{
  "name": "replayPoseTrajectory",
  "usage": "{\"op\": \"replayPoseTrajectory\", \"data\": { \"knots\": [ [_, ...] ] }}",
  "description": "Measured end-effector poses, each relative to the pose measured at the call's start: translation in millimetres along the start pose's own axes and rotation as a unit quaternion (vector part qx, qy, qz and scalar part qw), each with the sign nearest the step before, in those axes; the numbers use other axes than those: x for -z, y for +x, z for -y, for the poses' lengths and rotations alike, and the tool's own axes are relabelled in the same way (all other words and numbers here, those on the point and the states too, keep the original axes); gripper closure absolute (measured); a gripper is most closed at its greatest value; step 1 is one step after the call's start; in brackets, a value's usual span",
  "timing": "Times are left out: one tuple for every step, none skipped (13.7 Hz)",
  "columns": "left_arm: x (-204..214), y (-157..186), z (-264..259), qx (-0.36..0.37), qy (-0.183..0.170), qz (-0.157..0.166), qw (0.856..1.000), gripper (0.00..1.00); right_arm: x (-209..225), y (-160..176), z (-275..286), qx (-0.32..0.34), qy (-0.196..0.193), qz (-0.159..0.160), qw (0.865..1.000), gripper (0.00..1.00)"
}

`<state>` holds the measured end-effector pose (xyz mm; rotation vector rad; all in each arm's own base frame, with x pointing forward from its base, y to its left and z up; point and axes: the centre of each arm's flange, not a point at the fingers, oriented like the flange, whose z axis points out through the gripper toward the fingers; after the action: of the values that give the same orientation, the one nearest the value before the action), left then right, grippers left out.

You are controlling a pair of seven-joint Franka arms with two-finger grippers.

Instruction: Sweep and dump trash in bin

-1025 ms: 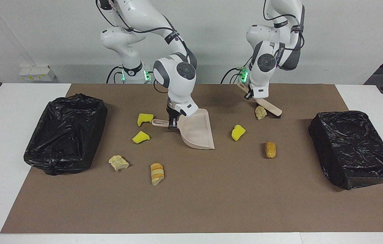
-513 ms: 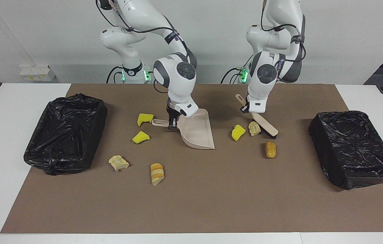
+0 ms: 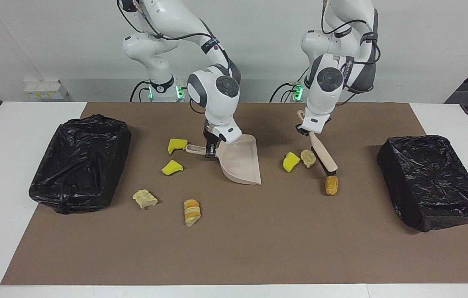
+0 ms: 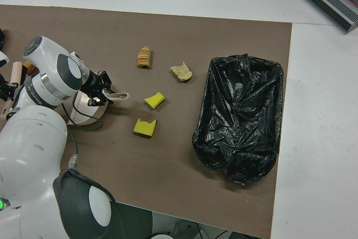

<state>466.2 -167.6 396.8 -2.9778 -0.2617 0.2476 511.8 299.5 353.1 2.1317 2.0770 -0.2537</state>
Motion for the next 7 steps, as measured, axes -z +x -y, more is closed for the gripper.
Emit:
{"op": "replayPoseTrajectory", "data": {
  "knots": [
    [4,16,16,-0.032,-0.011,-0.014,0.999,0.74,0,0,0,-0.004,0.000,0.000,1.000,0.67],
    [5,31,32,-0.062,-0.021,-0.031,0.997,0.74,0,0,0,-0.005,0.001,0.001,1.000,0.67],
    [3,46,48,-0.092,-0.024,-0.046,0.994,0.74,0,0,1,-0.009,0.001,0.001,1.000,0.67],
    [1,60,65,-0.123,-0.019,-0.057,0.991,0.74,0,1,1,-0.015,0.001,0.001,1.000,0.67],
    [-1,74,80,-0.157,-0.014,-0.063,0.986,0.74,0,1,1,-0.020,0.001,0.001,1.000,0.67],
    [-1,87,89,-0.187,-0.010,-0.070,0.980,0.74,0,1,1,-0.021,0.001,0.001,1.000,0.67],
    [2,102,96,-0.214,-0.006,-0.078,0.974,0.74,0,1,1,-0.021,0.001,0.001,1.000,0.67]
  ]
}}
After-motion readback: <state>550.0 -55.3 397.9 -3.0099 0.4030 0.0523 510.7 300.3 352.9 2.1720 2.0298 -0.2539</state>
